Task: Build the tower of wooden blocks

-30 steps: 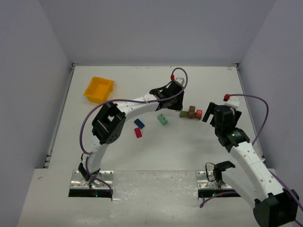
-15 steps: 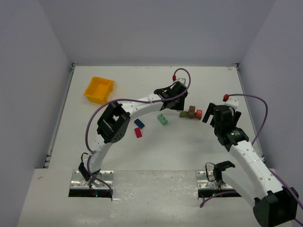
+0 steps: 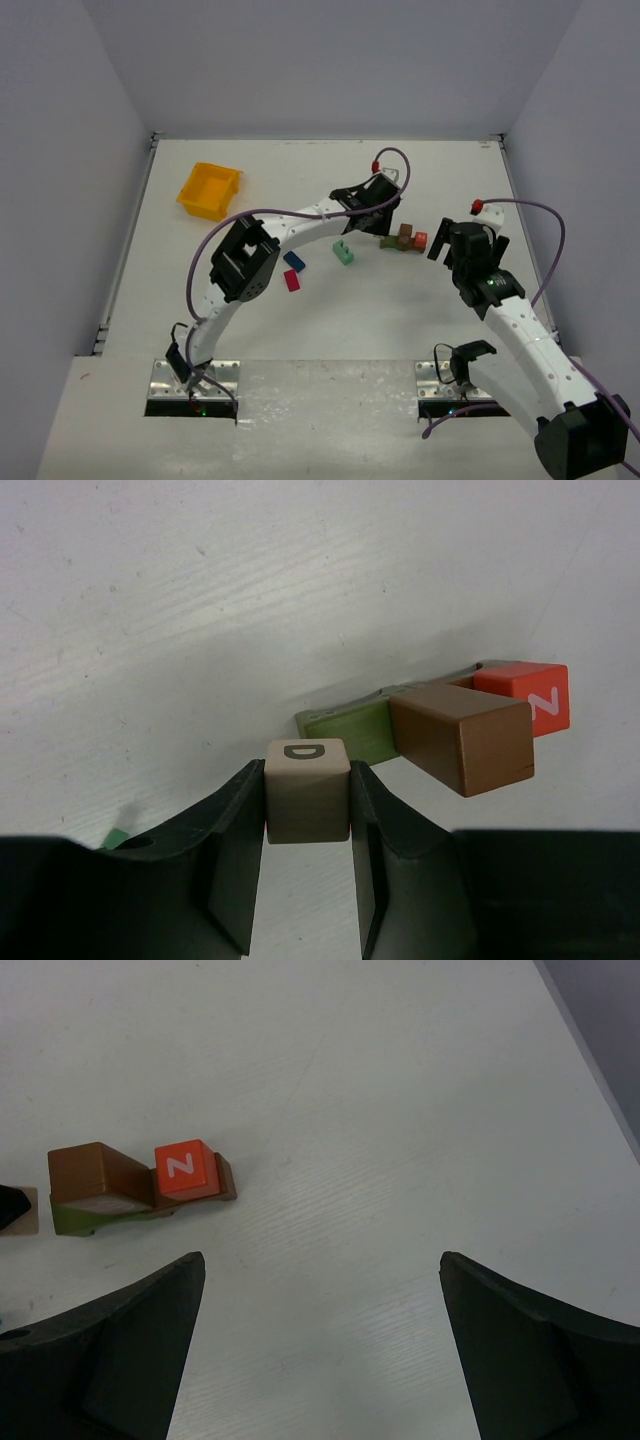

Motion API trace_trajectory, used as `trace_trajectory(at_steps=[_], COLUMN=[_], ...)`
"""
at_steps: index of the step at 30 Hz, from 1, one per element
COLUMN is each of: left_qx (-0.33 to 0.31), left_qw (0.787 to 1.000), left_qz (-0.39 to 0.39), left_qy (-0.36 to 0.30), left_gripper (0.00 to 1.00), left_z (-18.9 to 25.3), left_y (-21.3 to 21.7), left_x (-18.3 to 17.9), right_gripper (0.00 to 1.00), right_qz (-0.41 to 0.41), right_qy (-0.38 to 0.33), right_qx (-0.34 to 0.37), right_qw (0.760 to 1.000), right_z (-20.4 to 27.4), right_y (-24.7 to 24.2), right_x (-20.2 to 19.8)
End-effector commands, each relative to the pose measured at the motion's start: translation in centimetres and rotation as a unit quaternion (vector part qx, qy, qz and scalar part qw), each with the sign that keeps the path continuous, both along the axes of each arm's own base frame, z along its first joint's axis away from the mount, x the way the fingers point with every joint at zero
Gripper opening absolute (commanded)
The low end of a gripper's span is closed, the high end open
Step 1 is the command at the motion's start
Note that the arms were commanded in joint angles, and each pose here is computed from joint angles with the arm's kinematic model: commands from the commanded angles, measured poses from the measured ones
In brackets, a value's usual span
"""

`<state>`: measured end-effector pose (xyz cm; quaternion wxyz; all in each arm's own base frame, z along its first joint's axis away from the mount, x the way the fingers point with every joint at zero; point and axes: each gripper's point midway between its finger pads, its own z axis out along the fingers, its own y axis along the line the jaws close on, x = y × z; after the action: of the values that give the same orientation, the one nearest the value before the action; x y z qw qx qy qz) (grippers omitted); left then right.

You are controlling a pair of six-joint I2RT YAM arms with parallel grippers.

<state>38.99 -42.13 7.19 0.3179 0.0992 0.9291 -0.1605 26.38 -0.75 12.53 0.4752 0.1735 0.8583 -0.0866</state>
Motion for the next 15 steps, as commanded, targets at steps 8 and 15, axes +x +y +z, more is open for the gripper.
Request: trace_trajectory(at_steps=[8, 15], left_qx=[0.046, 0.043], left_qw=[0.940, 0.794], left_qz=[-0.289, -0.525], left_qy=[-0.175, -0.303], left_gripper=[0.00, 0.00], left_z=[8.2, 11.9], left_y=[1.7, 1.9], left_x=[0.1, -3.8], right_gripper=[0.99, 0.99], right_qz=[-0.023, -0.033], right_qy=[-0.026, -0.024], right_qx=[-0.005, -0.016], right_qw=[0.999, 0.999], right_z=[1.7, 1.6], right_y=[-0.7, -1.1], right_x=[0.4, 0.3])
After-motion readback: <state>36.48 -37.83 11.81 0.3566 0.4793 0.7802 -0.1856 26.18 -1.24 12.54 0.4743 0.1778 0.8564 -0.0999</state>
